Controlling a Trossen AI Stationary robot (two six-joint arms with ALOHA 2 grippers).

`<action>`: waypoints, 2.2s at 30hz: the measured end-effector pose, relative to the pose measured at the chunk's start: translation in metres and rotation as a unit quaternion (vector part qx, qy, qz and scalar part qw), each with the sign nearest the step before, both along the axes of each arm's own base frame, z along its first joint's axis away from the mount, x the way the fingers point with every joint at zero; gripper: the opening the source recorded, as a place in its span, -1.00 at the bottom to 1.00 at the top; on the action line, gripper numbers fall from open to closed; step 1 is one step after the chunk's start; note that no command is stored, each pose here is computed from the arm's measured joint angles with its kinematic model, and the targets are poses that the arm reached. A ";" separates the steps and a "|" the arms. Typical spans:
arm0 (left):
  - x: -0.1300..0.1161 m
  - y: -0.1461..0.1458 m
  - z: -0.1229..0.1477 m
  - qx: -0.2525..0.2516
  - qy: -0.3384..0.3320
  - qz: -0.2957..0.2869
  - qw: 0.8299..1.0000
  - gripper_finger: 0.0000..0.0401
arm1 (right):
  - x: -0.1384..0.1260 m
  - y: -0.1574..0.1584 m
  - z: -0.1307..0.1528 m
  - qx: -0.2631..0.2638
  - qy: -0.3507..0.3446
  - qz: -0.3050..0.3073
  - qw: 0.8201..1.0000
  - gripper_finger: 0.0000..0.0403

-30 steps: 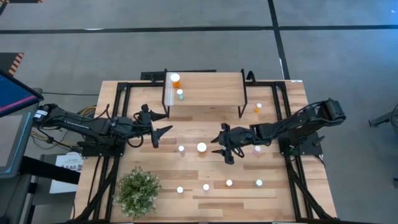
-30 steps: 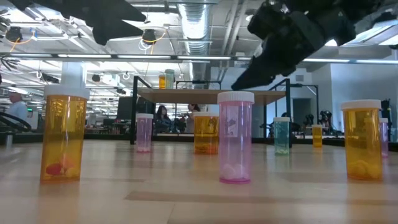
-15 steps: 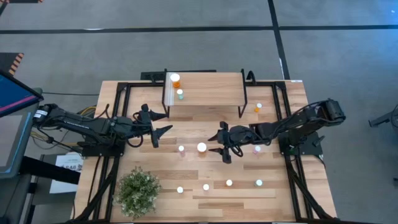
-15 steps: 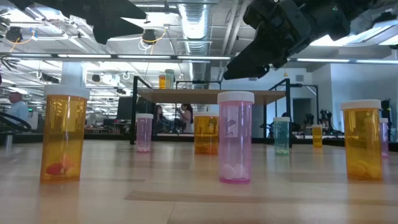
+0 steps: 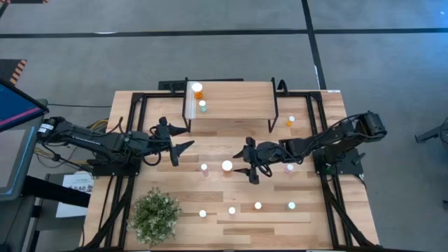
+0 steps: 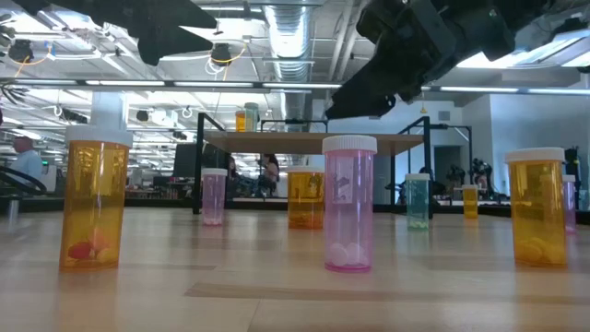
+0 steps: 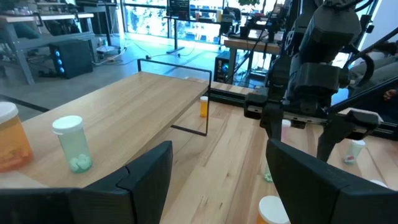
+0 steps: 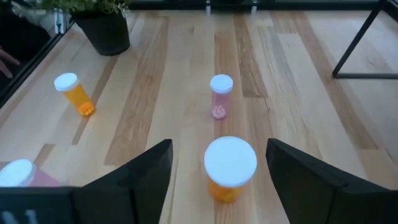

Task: Pick and place medicine bottles onto shelf by color
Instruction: Put the orange pill bottle on the shelf

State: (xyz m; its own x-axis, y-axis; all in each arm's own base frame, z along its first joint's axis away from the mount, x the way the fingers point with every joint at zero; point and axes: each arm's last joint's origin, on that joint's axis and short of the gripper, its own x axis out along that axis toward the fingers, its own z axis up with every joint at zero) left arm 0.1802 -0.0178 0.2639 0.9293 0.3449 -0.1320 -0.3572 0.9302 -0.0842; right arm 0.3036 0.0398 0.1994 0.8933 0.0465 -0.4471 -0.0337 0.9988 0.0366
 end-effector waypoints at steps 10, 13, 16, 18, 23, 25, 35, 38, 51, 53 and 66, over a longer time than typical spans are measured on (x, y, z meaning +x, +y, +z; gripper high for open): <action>0.000 0.000 0.000 0.002 -0.001 0.000 1.000 0.23 | 0.003 0.001 0.007 0.003 -0.036 0.001 0.999 0.71; 0.000 0.000 0.001 0.002 -0.002 0.000 1.000 0.23 | 0.003 0.000 0.007 0.002 -0.036 0.001 0.999 0.78; 0.000 0.000 0.001 0.001 -0.002 0.000 1.000 0.23 | 0.003 0.001 0.007 0.001 -0.036 0.003 0.999 0.82; 0.000 0.000 0.001 0.001 -0.002 0.000 1.000 0.23 | 0.002 0.002 0.008 0.001 -0.037 0.005 0.999 0.84; 0.000 0.000 0.001 0.001 -0.002 0.000 1.000 0.23 | 0.010 0.003 -0.008 -0.001 -0.025 0.005 1.000 0.84; 0.000 0.000 0.001 0.001 -0.002 0.000 1.000 0.23 | 0.015 0.004 -0.014 -0.003 -0.015 0.005 1.000 0.84; 0.000 0.000 0.000 0.002 0.001 0.000 1.000 0.23 | 0.044 0.007 -0.021 -0.023 0.017 0.011 1.000 0.84; 0.000 0.000 0.000 0.002 0.001 0.000 1.000 0.23 | 0.044 0.004 -0.022 -0.027 0.026 0.009 0.999 0.84; 0.000 0.000 0.000 0.002 0.001 0.000 1.000 0.23 | 0.043 -0.007 -0.032 -0.023 0.065 -0.015 0.997 0.84; 0.000 0.000 0.000 0.002 0.001 0.000 1.000 0.23 | 0.043 -0.006 -0.032 -0.022 0.066 -0.013 0.997 0.84; 0.000 0.000 0.000 0.002 0.001 -0.002 1.000 0.23 | 0.040 -0.007 -0.036 -0.013 0.094 -0.021 0.995 0.84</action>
